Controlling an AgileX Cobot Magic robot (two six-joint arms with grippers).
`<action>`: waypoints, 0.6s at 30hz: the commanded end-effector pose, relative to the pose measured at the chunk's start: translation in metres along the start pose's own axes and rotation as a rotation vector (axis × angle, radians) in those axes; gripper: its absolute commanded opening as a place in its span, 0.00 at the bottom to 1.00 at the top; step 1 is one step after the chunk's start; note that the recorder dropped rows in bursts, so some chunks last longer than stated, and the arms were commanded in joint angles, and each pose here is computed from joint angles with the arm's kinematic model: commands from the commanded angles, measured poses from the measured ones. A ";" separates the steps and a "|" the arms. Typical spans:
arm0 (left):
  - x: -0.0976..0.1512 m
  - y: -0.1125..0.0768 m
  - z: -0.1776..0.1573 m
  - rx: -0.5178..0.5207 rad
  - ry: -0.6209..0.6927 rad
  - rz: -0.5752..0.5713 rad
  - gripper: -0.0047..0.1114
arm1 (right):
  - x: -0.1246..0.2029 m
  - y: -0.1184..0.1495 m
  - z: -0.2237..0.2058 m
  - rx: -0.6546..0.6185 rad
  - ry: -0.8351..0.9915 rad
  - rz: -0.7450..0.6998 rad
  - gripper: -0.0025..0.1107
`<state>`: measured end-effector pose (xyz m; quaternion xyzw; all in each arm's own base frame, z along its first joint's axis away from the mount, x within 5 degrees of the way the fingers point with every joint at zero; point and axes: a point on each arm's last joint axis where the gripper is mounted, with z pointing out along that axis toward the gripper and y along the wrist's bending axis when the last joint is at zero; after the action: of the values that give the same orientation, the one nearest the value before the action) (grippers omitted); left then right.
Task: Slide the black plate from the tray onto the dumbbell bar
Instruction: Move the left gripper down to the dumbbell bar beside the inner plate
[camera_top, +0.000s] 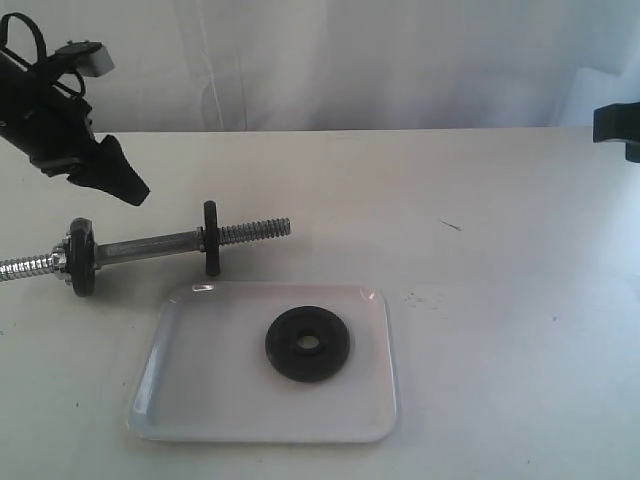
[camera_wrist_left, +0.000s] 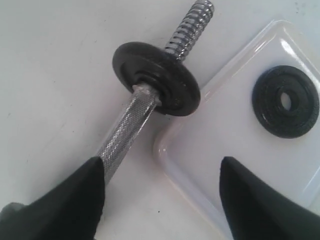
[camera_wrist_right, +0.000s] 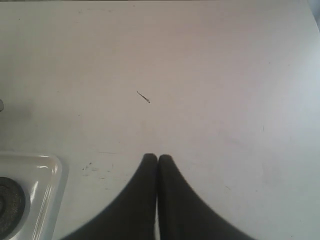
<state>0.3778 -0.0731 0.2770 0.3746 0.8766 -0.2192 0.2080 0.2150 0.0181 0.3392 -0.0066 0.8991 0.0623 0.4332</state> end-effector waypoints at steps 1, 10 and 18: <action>-0.006 -0.010 -0.004 0.072 -0.042 0.086 0.63 | -0.001 0.000 0.001 -0.002 -0.011 -0.006 0.02; 0.006 -0.008 0.010 0.068 -0.033 0.131 0.63 | -0.001 0.000 0.001 -0.002 -0.011 -0.006 0.02; 0.003 -0.011 0.020 -0.029 0.045 0.189 0.63 | -0.001 0.000 0.001 -0.002 -0.013 -0.006 0.02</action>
<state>0.3738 -0.0826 0.2641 0.4462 0.8419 -0.2048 0.2240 0.2153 0.0181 0.3395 -0.0060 0.8980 0.0630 0.4354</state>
